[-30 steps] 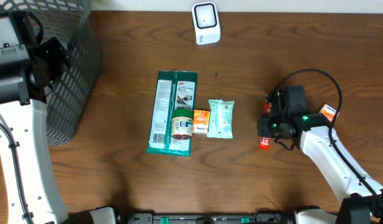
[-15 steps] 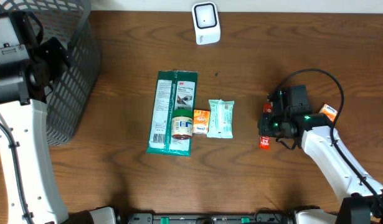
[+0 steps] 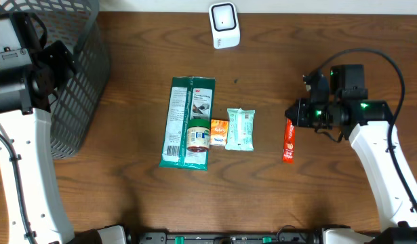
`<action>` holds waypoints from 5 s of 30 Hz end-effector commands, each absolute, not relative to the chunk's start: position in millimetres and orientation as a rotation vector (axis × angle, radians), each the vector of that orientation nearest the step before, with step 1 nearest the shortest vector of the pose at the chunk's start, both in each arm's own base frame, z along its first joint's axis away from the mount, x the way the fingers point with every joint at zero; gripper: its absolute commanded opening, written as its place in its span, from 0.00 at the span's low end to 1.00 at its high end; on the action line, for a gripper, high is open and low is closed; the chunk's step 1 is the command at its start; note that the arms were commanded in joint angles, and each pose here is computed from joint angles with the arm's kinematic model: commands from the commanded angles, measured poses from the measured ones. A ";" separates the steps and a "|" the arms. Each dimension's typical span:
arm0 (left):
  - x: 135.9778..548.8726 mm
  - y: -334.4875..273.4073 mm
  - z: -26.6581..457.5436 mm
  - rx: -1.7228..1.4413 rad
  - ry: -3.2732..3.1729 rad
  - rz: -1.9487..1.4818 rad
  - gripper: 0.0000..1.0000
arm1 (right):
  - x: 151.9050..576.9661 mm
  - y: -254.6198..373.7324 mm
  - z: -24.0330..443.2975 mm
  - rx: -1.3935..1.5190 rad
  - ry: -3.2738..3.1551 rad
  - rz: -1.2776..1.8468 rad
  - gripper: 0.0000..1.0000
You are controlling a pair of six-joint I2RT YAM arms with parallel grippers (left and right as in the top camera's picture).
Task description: Scan the item barcode
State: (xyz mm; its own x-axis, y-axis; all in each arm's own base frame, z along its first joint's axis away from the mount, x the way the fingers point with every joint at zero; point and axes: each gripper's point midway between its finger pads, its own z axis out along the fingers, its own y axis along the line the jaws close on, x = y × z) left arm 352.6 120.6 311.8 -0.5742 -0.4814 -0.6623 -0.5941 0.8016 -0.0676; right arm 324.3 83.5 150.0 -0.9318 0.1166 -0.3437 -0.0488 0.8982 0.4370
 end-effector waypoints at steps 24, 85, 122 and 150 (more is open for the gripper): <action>351.3 124.5 314.8 -0.789 2.284 0.232 0.93 | 315.7 77.9 145.5 0.029 2.740 0.598 0.09; 351.3 124.5 314.8 -0.788 2.284 0.232 0.92 | 292.4 174.0 34.6 -0.154 2.742 0.736 0.42; 351.2 124.5 314.8 -0.789 2.285 0.232 0.92 | 343.0 75.9 22.5 -0.536 2.598 -0.103 0.17; 351.3 124.5 314.8 -0.789 2.284 0.232 0.93 | 366.3 130.5 54.4 -0.162 2.572 0.382 0.11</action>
State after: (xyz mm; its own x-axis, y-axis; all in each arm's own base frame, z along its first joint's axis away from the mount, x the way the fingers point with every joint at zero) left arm 352.6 120.6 311.8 -0.5742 -0.4814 -0.6623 -0.5941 0.8016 -0.0676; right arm 373.9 127.2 79.6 -0.8069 -0.0682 -0.5867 -0.2278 0.9524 0.2026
